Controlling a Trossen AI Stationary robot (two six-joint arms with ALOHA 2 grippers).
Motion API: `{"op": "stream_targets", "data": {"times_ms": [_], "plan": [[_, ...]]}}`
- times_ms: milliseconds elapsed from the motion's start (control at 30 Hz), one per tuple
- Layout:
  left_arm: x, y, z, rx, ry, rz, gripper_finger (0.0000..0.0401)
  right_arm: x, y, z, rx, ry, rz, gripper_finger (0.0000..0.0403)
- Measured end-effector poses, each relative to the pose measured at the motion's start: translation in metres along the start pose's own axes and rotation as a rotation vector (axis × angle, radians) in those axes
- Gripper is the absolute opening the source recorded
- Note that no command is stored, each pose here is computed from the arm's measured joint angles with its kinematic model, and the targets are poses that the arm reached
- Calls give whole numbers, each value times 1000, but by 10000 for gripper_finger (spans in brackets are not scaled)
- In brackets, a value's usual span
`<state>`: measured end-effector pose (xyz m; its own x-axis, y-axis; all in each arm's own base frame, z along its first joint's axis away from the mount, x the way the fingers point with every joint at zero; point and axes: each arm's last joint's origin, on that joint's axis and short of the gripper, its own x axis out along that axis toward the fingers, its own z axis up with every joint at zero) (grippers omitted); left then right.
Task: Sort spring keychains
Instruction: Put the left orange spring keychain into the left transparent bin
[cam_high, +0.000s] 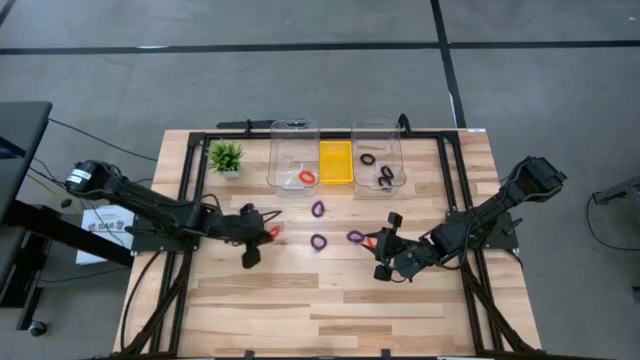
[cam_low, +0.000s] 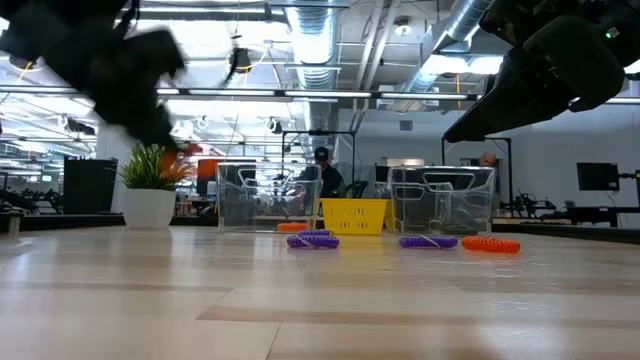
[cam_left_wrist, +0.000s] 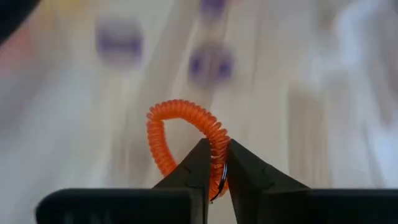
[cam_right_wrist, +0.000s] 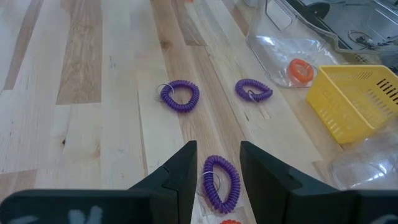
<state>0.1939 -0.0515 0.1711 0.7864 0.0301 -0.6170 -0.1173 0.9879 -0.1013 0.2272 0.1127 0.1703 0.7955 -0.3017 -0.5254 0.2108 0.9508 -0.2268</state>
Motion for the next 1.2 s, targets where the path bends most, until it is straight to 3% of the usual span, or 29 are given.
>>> {"op": "stream_targets", "data": {"times_ms": [100, 200, 333, 433, 633, 800, 1033, 1200], "plan": [[-5, -7, 27, 117, -266, 80, 42, 0, 0, 0, 0, 0, -1, 114], [-12, -4, 46, 135, -476, 258, 45, 0, 0, 0, 0, -1, -3, 114], [-18, 16, 64, 108, -598, 475, 45, 0, 0, 1, -3, -11, -1, 114], [-19, 42, 75, 60, -660, 515, 39, 0, 0, 3, -18, -27, 3, 114], [-12, 96, 79, -51, -660, 473, 29, 0, 1, 5, -30, -43, 7, 114], [6, 126, 70, -121, -578, 424, 31, 0, 1, 5, -30, -43, 7, 114], [38, 140, 67, -163, -471, 392, 38, 0, 1, 5, -30, -43, 8, 114], [52, 144, 70, -166, -440, 394, 72, 0, 1, 5, -31, -40, 9, 114]]}}
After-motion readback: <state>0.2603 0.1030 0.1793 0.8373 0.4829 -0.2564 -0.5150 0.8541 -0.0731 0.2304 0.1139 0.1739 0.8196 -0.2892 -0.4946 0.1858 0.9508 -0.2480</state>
